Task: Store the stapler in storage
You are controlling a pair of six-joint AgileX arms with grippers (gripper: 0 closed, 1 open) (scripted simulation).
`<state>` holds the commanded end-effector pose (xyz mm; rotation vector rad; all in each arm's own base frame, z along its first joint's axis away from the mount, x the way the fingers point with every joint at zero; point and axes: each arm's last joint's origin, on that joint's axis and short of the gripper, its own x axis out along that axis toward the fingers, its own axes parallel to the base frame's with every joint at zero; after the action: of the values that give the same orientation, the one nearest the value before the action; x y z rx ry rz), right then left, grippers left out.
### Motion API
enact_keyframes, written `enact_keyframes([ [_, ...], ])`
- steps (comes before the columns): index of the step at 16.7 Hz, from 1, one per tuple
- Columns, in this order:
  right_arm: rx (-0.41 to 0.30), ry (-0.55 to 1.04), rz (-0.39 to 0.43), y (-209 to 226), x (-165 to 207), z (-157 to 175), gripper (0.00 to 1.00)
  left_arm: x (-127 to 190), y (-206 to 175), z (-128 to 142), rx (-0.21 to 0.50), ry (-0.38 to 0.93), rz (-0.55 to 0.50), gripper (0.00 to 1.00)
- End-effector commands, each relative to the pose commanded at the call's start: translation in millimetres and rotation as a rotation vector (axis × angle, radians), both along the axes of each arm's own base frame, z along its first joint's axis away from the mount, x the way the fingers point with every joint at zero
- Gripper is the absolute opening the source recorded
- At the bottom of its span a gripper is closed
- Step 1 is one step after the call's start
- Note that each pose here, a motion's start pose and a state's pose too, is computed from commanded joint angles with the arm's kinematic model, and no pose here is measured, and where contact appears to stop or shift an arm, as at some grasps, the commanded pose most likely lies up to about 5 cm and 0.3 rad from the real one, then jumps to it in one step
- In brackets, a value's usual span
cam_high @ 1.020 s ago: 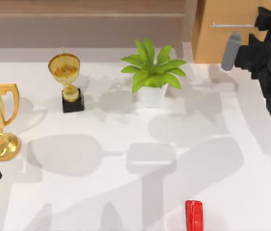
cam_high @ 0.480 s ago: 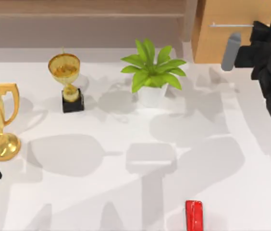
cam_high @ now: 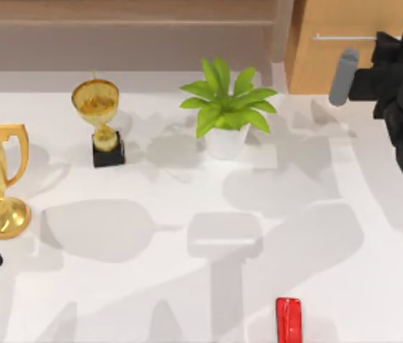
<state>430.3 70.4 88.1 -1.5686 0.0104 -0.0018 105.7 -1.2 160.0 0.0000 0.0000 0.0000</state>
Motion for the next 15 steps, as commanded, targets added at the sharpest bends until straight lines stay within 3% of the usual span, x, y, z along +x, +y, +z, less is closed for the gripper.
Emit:
enact_keyframes([
  [9,0.001,0.003,0.000,1,-60,0,0.00,0,0,0,0.000,0.000,0.000,1.00],
  [15,0.000,0.002,0.001,0,-63,-1,0.00,0,0,0,0.000,0.000,0.000,1.00],
])
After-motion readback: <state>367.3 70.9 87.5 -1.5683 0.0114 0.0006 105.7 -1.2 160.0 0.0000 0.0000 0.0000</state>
